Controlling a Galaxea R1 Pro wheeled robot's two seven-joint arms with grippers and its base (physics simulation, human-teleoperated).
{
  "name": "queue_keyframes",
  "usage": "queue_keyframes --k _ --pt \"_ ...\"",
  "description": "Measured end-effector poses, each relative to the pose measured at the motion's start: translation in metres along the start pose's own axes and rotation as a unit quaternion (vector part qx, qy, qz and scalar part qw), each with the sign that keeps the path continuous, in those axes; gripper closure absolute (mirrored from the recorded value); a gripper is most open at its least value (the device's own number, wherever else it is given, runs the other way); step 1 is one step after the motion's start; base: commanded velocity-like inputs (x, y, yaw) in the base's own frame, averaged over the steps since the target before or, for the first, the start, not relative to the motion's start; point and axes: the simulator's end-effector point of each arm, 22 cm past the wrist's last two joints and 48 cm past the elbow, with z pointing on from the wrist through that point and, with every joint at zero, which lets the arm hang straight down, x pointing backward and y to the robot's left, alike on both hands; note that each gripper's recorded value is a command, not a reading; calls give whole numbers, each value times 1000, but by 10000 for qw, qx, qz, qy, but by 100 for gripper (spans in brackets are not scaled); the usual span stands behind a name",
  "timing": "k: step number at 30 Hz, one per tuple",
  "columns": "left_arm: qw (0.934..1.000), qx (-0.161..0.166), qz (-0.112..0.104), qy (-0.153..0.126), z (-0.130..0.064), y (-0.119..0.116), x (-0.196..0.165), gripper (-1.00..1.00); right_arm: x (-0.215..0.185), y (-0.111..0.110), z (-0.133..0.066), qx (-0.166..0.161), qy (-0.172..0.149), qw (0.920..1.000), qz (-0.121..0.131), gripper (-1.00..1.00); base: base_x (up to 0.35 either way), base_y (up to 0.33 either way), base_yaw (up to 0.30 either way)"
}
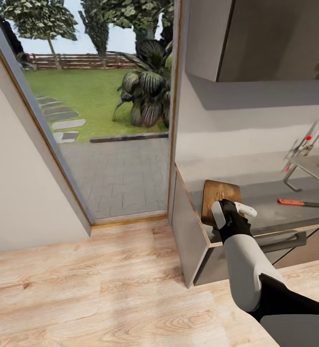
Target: In the kitchen, take the Vidalia onion out of the sink, dice it on the chopping board with the paring knife, put the diced onion into the bowl on the countertop, then place both the paring knife and the chopping board into the sink.
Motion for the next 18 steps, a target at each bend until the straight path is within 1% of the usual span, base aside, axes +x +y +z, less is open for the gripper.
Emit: queue_keyframes --k 9,18 --pt "10000 1 0 4 0 0 0 -100 0 -1 0 4 14 10000 -10 -100 0 0 0" --pt "10000 -1 0 5 0 0 0 -100 1 -2 -1 8 100 9999 -111 -100 0 0 0"
